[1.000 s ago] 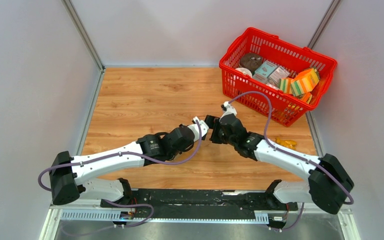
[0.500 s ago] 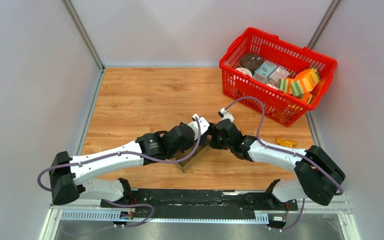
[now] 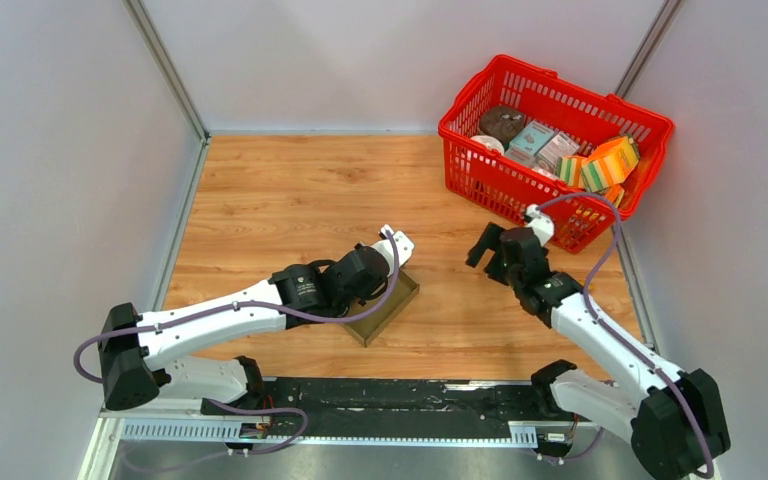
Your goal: Fold the paper box
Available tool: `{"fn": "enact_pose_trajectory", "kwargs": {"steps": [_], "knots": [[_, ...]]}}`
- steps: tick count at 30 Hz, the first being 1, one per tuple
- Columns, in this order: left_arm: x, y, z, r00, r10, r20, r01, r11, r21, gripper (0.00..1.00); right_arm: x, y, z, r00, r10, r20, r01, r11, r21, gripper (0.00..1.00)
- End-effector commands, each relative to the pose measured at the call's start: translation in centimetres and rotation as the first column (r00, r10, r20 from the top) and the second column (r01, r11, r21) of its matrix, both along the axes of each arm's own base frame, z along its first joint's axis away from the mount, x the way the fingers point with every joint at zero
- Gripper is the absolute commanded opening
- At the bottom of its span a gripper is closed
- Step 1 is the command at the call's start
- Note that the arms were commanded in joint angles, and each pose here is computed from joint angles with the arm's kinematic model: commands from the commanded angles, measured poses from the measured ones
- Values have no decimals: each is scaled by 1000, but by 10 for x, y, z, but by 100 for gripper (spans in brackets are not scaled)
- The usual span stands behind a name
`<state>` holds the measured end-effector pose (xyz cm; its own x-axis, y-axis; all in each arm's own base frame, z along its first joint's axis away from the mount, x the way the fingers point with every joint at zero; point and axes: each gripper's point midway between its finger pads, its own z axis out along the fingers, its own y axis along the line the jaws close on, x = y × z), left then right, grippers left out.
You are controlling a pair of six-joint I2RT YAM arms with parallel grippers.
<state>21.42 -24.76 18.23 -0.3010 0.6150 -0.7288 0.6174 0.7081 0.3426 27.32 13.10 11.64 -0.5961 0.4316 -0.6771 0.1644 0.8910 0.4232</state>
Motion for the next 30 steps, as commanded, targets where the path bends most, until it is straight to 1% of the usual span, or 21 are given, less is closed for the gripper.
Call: {"fn": "enact_pose_trajectory", "kwargs": {"steps": [1,4,6,8,12,13,15,16,18,19,21,23,25,27,28,29,30], "knots": [[1,-1,23,999,21,26,-19,997,-69,0,15,-69,-21,980,-201,-4,196,957,-212,100],[1,-2,24,999,18,27,-15,997,-80,0,32,-89,-41,961,-271,-55,237,910,-340,100],[-1,-3,23,1000,11,22,-10,997,-78,0,41,-92,-45,956,-284,-65,240,894,-379,98],[-1,-2,21,1000,11,18,-10,997,-74,0,47,-90,-55,954,-284,-90,228,891,-393,94],[-2,-2,23,1000,10,19,-8,997,-80,0,45,-81,-76,955,-254,-155,180,908,-379,83],[-1,-2,22,1000,9,19,-8,997,-79,0,45,-79,-79,954,-247,-167,170,910,-378,79],[-1,-2,23,1000,8,22,-6,997,-81,0,44,-73,-81,956,-226,-186,150,924,-353,73],[-1,-3,23,1000,7,22,-5,997,-82,0,43,-72,-82,955,-224,-193,147,926,-348,58],[-1,-5,24,1000,5,23,-3,996,-85,0,41,-68,-85,954,-210,-213,131,933,-334,43],[0,-4,22,1000,8,22,-6,997,-81,0,40,-68,-87,953,-211,-220,129,933,-335,38],[0,-6,22,1000,7,24,-5,997,-82,0,40,-67,-88,955,-196,-225,113,935,-337,38],[1,-6,18,1000,9,19,-8,997,-71,0,41,-63,-85,962,-160,-219,80,940,-331,32],[2,-6,16,1000,13,17,-11,998,-68,0,40,-46,-74,975,-93,-202,32,957,-287,25],[1,-7,15,1000,12,13,-11,998,-65,0,36,-29,-65,982,-8,-187,-41,965,-259,21],[1,-7,14,1000,12,11,-11,998,-64,0,34,-16,-53,986,36,-163,-74,970,-233,16],[1,-8,14,1000,10,10,-10,998,-67,0,29,-8,-49,985,69,-161,-103,972,-210,14],[1,-8,14,1000,11,8,-10,998,-65,0,23,6,-44,979,125,-158,-149,977,-155,14]]}}
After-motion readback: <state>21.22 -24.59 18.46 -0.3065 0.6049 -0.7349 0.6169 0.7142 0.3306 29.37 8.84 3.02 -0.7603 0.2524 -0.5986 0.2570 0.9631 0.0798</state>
